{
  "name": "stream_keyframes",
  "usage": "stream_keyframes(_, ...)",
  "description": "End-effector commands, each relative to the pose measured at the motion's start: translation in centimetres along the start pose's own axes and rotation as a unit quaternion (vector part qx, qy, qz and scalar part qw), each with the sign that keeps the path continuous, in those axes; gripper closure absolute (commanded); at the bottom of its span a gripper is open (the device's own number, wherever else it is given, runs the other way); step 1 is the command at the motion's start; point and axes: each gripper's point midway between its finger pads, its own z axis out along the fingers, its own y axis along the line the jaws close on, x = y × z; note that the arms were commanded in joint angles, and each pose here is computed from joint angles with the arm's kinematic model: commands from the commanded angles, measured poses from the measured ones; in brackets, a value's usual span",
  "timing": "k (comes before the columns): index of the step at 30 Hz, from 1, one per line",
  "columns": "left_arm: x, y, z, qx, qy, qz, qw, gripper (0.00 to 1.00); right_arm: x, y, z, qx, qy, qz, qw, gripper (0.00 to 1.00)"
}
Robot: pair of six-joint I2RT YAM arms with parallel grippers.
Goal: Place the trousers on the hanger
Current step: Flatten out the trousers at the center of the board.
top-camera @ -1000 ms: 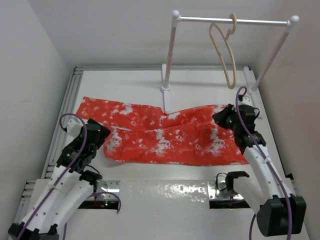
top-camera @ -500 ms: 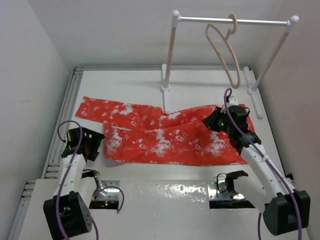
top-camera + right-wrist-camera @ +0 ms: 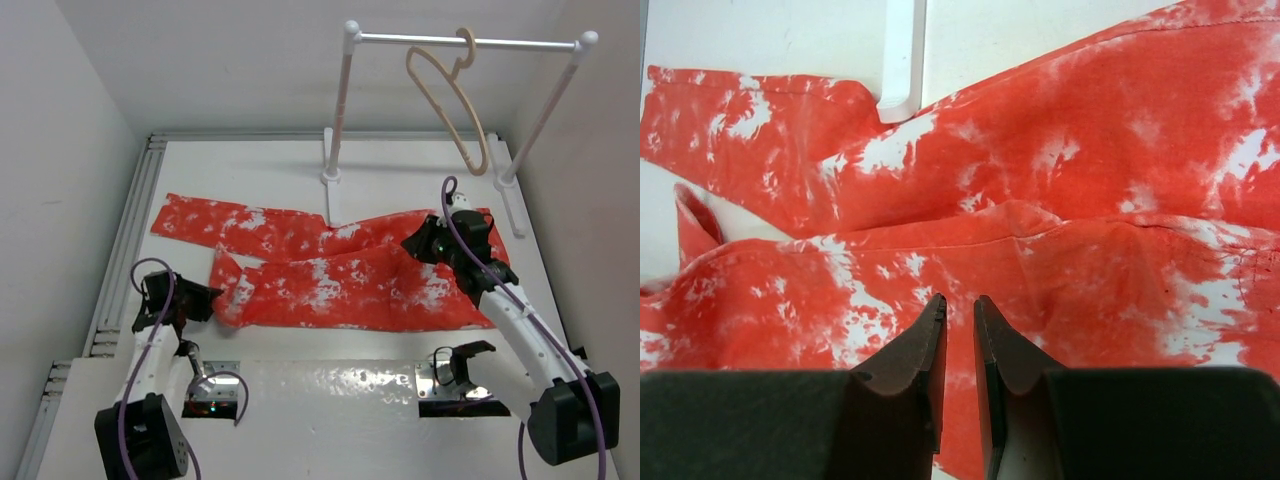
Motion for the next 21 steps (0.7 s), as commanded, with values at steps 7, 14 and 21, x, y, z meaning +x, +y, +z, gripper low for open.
stream_keyframes(7, -5.4, -7.5, -3.5, 0.074, -0.1, 0.059, 0.991, 1.0, -0.7, 0.7, 0.3, -0.013, -0.016, -0.016, 1.0, 0.83)
stream_keyframes(14, -15.0, -12.4, -14.2, -0.023, -0.344, 0.149, 0.927, 1.0, -0.2, 0.8, 0.7, -0.015, -0.004, -0.02, 1.0, 0.83)
stream_keyframes(21, -15.0, -7.2, -12.6, -0.095, -0.363, 0.127, 0.918, 0.62, 0.0, 0.3, 0.8, -0.001, 0.002, -0.025, 1.0, 0.83)
